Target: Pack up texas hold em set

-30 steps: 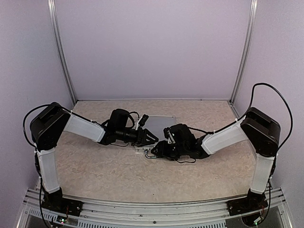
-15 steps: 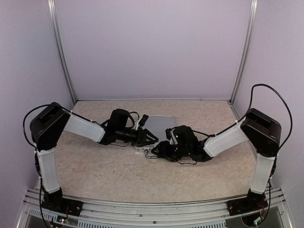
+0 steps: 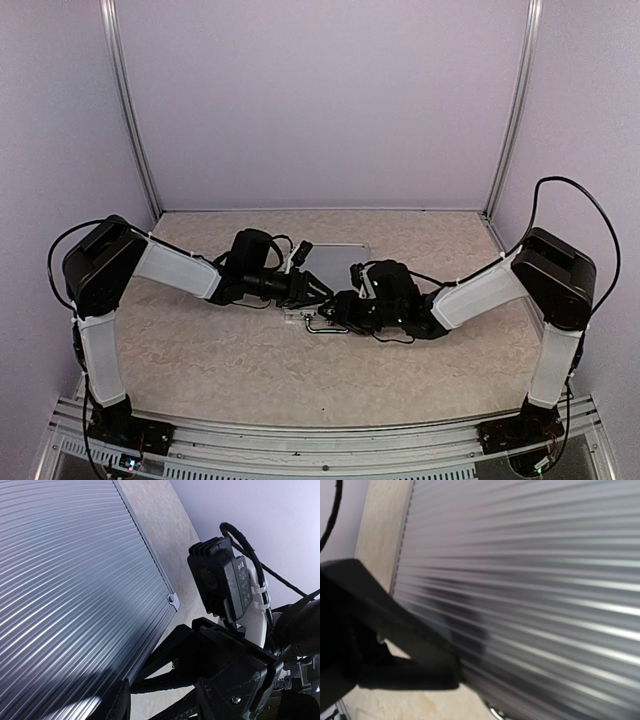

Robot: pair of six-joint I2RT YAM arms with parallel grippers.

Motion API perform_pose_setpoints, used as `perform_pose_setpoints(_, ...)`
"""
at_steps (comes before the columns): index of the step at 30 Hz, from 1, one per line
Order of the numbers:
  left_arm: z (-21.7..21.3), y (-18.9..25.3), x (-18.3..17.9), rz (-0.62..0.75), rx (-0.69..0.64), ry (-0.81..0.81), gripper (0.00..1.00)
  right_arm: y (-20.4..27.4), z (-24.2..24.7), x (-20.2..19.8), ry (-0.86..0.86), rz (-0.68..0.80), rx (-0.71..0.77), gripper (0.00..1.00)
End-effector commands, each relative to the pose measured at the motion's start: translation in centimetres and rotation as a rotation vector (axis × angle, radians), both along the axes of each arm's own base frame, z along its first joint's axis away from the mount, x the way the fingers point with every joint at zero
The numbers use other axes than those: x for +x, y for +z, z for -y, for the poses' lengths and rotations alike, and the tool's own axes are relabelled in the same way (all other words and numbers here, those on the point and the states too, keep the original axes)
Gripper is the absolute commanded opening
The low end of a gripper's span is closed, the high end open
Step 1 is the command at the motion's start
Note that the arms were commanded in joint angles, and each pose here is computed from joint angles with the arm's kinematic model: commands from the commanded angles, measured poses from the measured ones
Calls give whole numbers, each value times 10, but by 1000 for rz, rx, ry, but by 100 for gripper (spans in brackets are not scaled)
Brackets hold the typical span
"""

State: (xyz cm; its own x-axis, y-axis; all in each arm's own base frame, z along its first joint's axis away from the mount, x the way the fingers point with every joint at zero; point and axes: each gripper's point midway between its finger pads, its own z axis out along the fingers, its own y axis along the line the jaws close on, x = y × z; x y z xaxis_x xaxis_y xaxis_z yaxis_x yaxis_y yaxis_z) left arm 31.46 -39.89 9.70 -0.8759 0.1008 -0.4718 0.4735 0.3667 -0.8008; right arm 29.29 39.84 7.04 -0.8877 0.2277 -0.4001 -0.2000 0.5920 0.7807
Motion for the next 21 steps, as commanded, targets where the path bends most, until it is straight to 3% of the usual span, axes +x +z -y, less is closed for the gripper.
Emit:
perform_pose_setpoints(1, -13, -25, -8, -62, 84, 18, 45, 19, 5, 13, -33, 75, -29, 46)
perform_pose_setpoints(12, -12, -23, -8, -56, 82, 18, 45, -12, -14, -7, 144, 119, -232, 45)
perform_pose_setpoints(21, -12, -24, -8, -58, 84, 18, 45, -40, -7, -10, 170, 89, -361, 29)
